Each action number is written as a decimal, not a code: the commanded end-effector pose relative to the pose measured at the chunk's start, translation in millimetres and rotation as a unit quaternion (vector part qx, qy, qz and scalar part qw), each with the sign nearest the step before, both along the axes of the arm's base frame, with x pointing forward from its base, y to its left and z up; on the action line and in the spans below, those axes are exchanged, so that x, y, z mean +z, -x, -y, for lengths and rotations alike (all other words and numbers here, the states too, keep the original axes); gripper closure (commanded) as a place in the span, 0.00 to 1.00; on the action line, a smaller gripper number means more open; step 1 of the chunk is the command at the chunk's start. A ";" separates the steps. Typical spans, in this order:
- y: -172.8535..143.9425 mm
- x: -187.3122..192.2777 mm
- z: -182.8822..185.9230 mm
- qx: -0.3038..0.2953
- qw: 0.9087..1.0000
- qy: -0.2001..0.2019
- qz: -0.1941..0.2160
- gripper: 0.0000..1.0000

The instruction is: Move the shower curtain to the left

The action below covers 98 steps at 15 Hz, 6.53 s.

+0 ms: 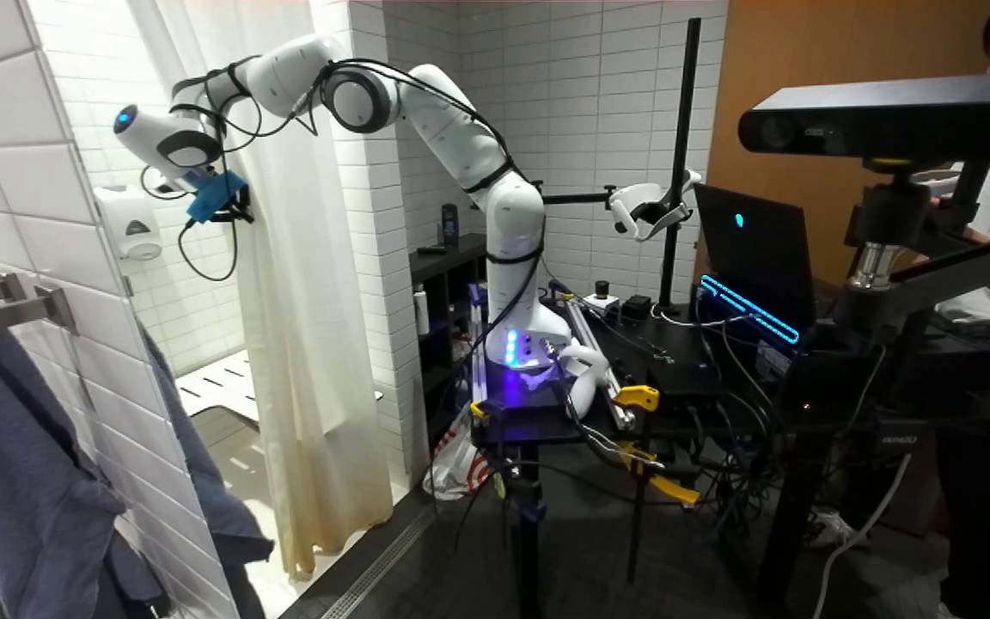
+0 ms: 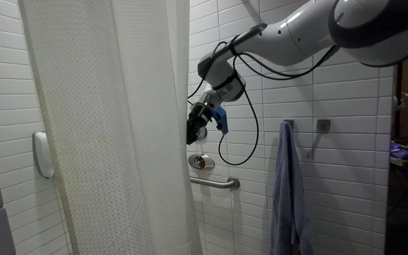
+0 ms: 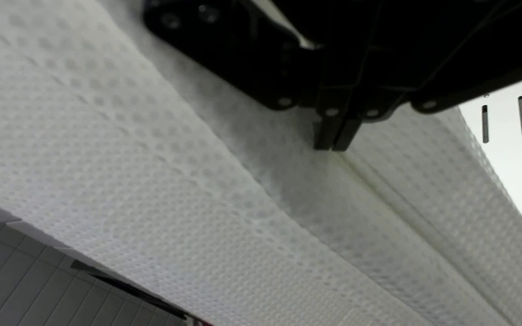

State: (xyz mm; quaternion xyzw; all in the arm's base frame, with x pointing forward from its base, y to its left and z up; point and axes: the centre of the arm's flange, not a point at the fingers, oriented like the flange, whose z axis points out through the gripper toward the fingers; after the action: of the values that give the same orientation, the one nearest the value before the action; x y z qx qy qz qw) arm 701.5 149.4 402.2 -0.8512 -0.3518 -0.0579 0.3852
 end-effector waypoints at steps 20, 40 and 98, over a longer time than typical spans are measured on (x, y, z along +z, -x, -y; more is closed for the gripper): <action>61.7 -9.7 -121.2 0.112 0.991 -0.053 -0.054 1.00; 100.6 -16.0 -197.1 0.172 0.977 -0.091 -0.092 1.00; 146.9 -18.3 -272.4 0.253 0.956 -0.112 -0.097 0.55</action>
State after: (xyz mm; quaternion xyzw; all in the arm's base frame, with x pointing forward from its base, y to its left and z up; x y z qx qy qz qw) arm 545.4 431.6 379.6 -0.6745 -0.4978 0.0988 0.5361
